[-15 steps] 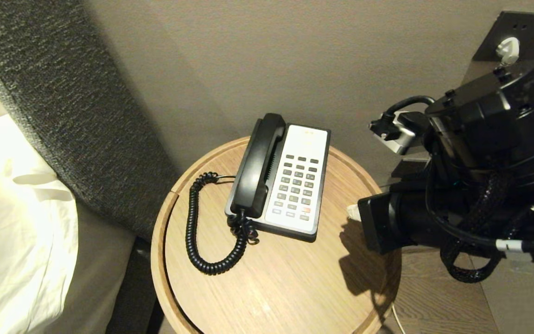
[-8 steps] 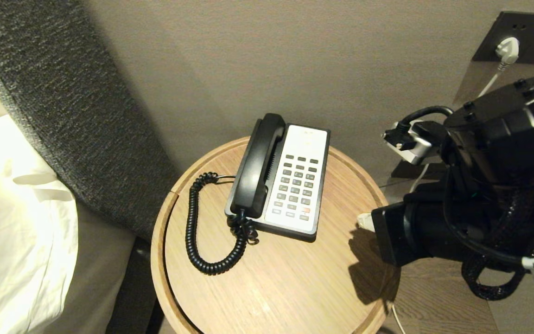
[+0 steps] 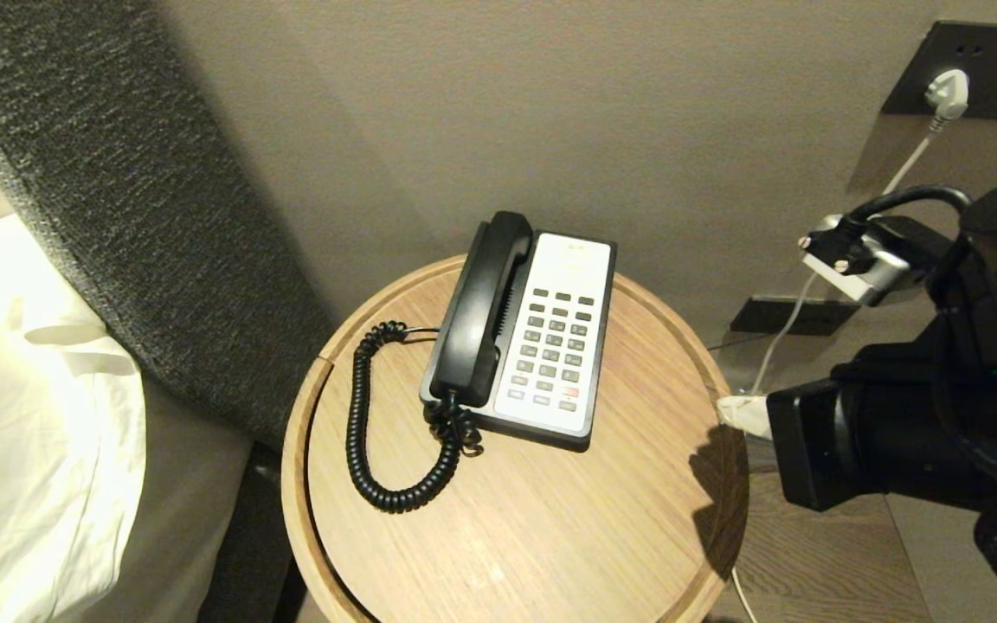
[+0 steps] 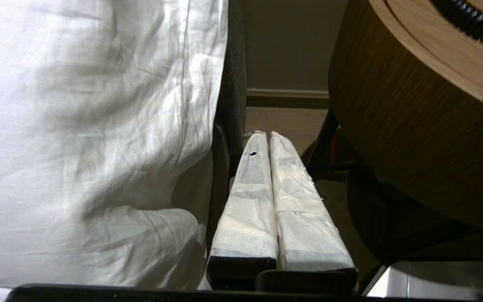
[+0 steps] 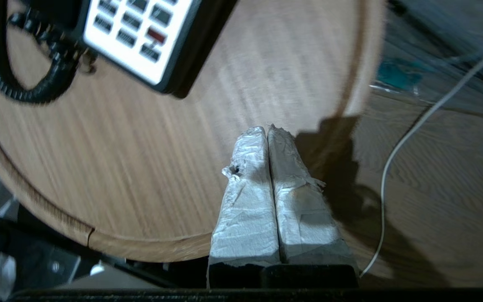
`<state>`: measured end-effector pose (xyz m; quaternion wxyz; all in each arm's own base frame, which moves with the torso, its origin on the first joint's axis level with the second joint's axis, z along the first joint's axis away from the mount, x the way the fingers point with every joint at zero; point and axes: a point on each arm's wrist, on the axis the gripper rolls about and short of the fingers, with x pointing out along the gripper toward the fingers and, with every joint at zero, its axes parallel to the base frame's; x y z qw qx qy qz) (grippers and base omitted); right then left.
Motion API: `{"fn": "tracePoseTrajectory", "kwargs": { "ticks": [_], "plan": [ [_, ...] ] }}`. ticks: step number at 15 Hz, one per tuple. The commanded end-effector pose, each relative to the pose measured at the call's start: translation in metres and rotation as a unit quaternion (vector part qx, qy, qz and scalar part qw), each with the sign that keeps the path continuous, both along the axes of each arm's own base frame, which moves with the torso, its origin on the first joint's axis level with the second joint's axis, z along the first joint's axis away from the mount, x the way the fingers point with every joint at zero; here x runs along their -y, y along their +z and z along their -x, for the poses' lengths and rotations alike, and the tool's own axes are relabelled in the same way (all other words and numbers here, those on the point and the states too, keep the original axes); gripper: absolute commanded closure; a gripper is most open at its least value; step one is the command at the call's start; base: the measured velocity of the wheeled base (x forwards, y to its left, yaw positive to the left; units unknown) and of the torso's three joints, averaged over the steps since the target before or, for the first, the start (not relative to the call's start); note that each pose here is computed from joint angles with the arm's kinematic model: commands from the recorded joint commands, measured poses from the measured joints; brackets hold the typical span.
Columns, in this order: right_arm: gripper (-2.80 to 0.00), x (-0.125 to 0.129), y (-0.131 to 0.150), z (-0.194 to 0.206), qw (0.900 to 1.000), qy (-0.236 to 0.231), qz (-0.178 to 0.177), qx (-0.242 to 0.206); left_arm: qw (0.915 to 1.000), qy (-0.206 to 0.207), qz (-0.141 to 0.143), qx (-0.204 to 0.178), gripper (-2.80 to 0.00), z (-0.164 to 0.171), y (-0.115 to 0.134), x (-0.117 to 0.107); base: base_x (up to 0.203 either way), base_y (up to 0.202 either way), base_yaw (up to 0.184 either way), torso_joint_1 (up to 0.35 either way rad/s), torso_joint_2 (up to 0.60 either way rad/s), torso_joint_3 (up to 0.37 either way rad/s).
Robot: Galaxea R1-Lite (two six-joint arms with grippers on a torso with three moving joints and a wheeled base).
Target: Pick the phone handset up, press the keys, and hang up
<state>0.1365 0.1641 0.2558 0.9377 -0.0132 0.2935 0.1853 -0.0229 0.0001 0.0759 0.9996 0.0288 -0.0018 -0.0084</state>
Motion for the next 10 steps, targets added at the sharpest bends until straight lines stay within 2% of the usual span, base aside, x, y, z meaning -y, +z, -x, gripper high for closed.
{"fn": "tracePoseTrajectory", "kwargs": {
  "ticks": [1,4,10],
  "plan": [
    [0.00,0.012,0.005,0.008,0.999,-0.029,-0.016,0.015,1.0000,0.000,0.001,0.000,0.00,0.000,-0.001,0.000,0.000,0.000,0.000,0.000,0.00,0.000],
    [0.00,0.027,-0.006,0.019,0.998,-0.063,-0.015,0.014,1.0000,0.000,0.000,0.000,0.00,0.000,-0.001,0.000,0.000,0.000,0.000,0.000,0.00,0.000],
    [0.00,0.069,-0.005,0.050,0.997,-0.072,-0.019,0.030,1.0000,0.000,0.000,0.000,0.00,0.000,-0.001,0.000,0.000,0.000,0.000,0.000,0.00,0.000]
  ]
}}
